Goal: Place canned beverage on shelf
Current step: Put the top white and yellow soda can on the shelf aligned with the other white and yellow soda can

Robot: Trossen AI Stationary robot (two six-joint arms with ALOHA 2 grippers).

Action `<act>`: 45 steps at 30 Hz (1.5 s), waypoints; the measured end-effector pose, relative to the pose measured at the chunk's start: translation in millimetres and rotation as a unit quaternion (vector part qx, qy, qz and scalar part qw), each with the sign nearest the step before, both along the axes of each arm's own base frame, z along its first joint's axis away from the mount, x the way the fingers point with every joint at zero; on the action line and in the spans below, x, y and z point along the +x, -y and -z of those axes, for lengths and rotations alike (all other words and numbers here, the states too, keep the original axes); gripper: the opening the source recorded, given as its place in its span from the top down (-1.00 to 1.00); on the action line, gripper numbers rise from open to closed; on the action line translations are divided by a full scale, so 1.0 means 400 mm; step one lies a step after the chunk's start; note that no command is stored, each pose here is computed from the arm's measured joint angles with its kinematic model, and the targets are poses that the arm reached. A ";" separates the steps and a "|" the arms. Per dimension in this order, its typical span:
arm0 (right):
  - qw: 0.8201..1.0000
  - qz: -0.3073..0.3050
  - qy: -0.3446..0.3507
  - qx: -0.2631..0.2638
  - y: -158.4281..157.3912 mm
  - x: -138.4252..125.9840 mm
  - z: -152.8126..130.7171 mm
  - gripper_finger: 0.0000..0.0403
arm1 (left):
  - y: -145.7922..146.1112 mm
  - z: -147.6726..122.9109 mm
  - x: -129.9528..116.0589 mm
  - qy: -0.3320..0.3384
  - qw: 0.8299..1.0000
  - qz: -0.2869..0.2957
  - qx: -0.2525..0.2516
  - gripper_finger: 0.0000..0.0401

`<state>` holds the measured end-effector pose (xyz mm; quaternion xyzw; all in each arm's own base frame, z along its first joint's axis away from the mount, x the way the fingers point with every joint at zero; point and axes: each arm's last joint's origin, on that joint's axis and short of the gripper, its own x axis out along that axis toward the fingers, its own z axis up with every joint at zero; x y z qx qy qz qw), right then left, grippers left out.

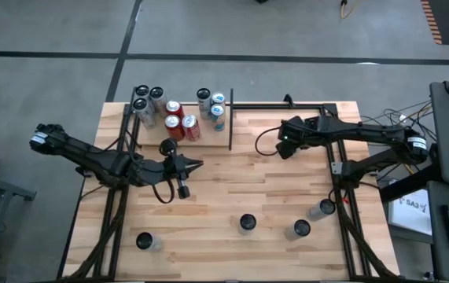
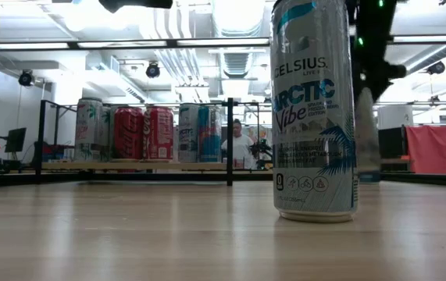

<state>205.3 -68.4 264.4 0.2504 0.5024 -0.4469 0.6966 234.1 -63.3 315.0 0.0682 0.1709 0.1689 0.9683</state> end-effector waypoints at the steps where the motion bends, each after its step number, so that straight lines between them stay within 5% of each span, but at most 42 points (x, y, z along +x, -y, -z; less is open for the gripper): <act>1: 1.000 -0.007 0.014 -0.005 -0.007 0.009 -0.016 -0.24 | 0.000 -0.001 0.000 0.003 1.000 0.000 -0.001 0.94; 7: 0.987 -0.084 0.131 -0.034 -0.071 0.074 -0.113 -0.24 | 0.000 0.006 0.012 0.006 1.000 -0.018 0.002 0.71; 14: 0.937 -0.197 0.275 -0.088 -0.155 0.156 -0.186 -0.24 | 0.007 0.040 0.058 0.010 0.996 -0.084 0.029 0.21; 19: 0.913 -0.252 0.300 -0.112 -0.190 0.220 -0.191 -0.24 | 0.016 0.077 0.099 0.005 0.993 -0.110 0.048 -0.19; 24: 0.909 -0.290 0.268 -0.135 -0.209 0.296 -0.180 -0.24 | 0.023 0.118 0.130 -0.014 0.992 -0.112 0.057 -0.46; 34: 0.895 -0.342 0.226 -0.177 -0.236 0.429 -0.167 -0.24 | -0.003 0.177 0.172 -0.035 0.985 -0.155 0.062 -0.56; 45: 0.889 -0.346 0.239 -0.180 -0.243 0.457 -0.169 -0.24 | -0.013 0.188 0.178 -0.032 0.978 -0.190 0.074 -0.55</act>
